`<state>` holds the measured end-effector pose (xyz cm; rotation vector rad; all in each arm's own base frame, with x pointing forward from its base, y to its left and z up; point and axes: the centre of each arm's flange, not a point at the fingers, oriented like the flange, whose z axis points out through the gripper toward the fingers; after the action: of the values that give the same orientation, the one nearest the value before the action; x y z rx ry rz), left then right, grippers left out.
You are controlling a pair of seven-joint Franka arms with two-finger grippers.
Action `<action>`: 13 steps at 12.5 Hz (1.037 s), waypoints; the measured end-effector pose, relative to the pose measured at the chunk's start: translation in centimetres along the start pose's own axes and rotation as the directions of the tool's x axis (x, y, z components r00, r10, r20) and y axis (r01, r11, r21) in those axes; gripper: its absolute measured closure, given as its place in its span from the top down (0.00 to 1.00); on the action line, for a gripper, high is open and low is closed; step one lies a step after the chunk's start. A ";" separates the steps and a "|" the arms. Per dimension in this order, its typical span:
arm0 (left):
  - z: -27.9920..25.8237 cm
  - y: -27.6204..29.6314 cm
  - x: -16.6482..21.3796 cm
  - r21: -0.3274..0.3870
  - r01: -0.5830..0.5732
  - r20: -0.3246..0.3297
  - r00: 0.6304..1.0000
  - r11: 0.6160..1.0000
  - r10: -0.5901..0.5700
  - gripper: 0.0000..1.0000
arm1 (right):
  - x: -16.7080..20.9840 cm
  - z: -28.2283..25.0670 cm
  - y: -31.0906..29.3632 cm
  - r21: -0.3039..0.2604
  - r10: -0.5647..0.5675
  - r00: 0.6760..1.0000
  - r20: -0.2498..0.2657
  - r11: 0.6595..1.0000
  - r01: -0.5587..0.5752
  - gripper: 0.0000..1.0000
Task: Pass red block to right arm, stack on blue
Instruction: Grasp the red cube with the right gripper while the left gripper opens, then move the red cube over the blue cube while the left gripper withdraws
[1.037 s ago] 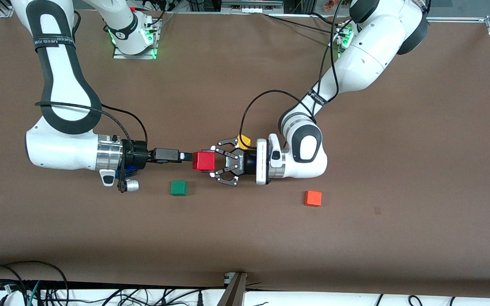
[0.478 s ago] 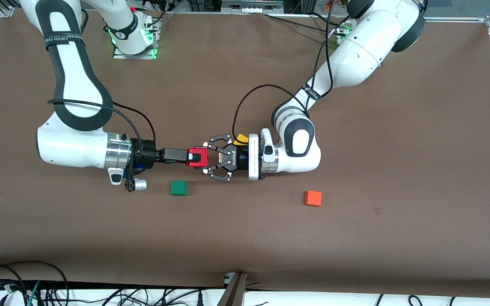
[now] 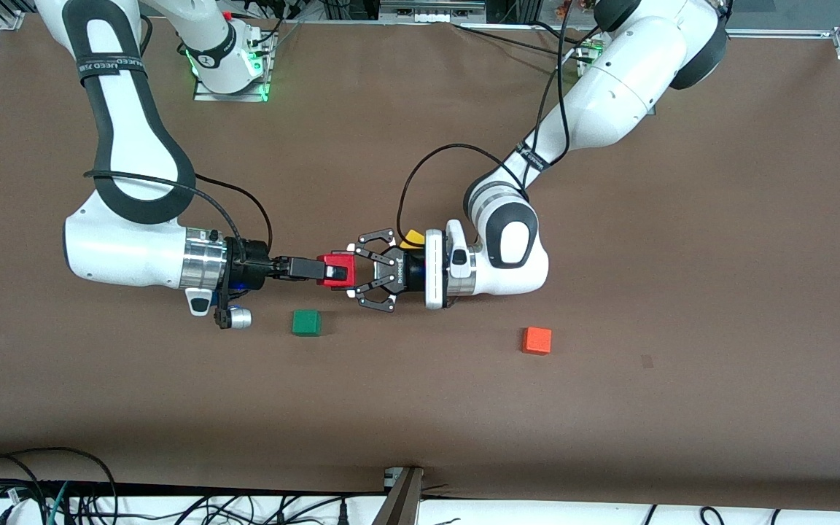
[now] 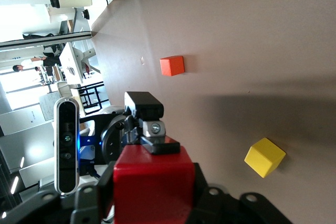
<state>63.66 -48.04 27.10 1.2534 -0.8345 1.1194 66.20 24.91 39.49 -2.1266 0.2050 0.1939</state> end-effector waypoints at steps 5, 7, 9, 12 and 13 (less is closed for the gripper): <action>0.1 0.1 -0.1 0.007 0.008 -0.004 1.000 1.000 -0.008 0.56 | 0.0 -0.1 0.1 0.000 0.003 1.000 0.000 1.000 -0.003 0.56; 0.2 0.1 -0.2 0.021 0.019 -0.012 1.000 1.000 -0.019 0.63 | 0.0 -0.1 0.0 0.000 0.003 1.000 0.000 1.000 -0.003 0.56; -0.2 -0.3 0.0 0.037 0.025 -0.018 1.000 0.999 -0.024 0.84 | -0.1 0.0 -0.2 0.000 0.000 1.000 0.002 1.000 0.000 0.56; -1.7 -1.3 -0.1 0.052 0.031 -0.020 0.999 0.998 -0.030 1.00 | 0.1 -0.5 0.0 -0.005 -0.003 1.000 -0.013 1.000 0.003 0.56; -2.5 -1.7 -0.3 0.052 0.035 -0.022 0.999 0.998 -0.034 1.00 | 0.2 -0.9 0.2 -0.022 -0.012 1.000 -0.016 1.000 0.012 0.56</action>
<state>64.94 -45.60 25.92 1.2924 -0.7700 1.1309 66.44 24.08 39.78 -2.1509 0.2007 0.1726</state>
